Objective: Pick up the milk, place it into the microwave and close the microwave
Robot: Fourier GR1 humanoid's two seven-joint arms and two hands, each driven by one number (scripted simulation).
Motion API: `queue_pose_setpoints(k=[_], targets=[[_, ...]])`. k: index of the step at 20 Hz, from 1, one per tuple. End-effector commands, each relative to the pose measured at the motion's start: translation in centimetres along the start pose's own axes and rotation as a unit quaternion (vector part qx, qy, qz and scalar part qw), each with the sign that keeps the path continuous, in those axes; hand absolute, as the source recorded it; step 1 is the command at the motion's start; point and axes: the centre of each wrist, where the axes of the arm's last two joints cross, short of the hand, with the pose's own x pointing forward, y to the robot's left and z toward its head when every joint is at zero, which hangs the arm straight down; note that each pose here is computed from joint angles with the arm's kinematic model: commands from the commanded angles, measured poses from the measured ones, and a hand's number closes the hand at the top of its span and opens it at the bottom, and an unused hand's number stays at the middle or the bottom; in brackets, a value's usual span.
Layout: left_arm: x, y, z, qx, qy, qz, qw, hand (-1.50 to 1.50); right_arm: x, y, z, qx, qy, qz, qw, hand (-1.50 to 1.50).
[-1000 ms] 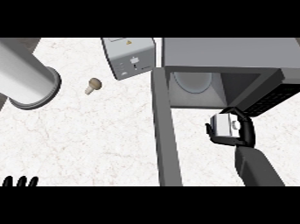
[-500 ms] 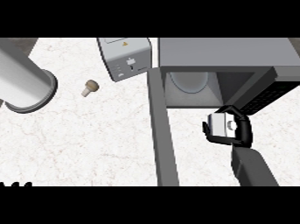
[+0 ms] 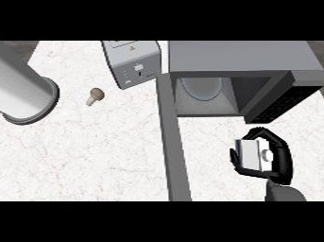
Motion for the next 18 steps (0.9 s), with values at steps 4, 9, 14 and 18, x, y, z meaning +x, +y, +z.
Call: queue_pose_setpoints(k=[4, 9, 14, 18], targets=[[0.5, -0.3, 0.4, 0.017, -0.001, -0.007, 0.9998, -1.50, 4.5, 1.2, 0.7, 0.017, -0.003, -0.118, 0.993, 1.50], [-0.5, -1.3, 1.4, 0.011, 0.004, -0.005, 0.9999, -1.50, 7.4, 3.6, 0.0, 0.014, -0.009, -0.144, 0.989, 1.50], [0.1, 1.4, 0.1, 0.015, -0.002, -0.007, 0.9999, -1.50, 7.4, 5.0, -2.1, 0.009, -0.019, -0.087, 0.996, 1.50], [0.0, 1.5, 1.6, 0.018, -0.001, 0.001, 0.9998, -1.50, 7.3, 7.4, -6.0, 0.021, -0.003, -0.063, 0.998, 1.50]])
